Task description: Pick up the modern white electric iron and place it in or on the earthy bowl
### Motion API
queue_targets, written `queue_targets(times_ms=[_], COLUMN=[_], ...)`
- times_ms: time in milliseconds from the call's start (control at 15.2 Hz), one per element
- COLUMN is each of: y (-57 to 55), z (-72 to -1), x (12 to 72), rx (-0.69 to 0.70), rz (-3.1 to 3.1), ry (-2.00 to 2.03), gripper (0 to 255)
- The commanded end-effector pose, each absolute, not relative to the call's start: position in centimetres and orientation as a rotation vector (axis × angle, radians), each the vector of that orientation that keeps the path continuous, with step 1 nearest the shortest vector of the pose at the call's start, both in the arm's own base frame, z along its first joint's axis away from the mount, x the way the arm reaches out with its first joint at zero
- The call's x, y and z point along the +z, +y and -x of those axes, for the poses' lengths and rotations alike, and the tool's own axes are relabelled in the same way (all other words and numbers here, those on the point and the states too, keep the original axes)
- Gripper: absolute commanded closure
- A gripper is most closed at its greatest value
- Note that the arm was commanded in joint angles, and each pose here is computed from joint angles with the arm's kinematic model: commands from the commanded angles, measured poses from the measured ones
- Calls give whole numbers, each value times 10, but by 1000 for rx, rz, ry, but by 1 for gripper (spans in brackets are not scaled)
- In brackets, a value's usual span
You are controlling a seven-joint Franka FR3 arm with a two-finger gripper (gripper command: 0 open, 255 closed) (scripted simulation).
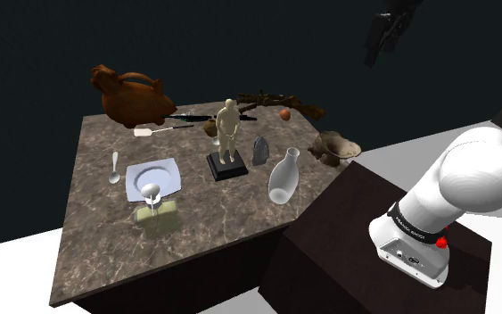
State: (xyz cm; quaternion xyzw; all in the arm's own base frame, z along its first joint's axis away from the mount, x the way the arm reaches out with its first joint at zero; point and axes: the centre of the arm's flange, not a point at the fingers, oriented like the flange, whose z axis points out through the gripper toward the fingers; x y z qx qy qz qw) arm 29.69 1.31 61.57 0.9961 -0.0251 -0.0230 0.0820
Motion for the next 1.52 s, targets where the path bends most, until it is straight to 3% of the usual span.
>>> queue_targets(times_ms=[0,1452], y=[13,37], z=[-297,-481], x=[616,387], rx=[-69,-83], rz=[-2976,-2897], ry=[-75,-442], gripper=[0,0])
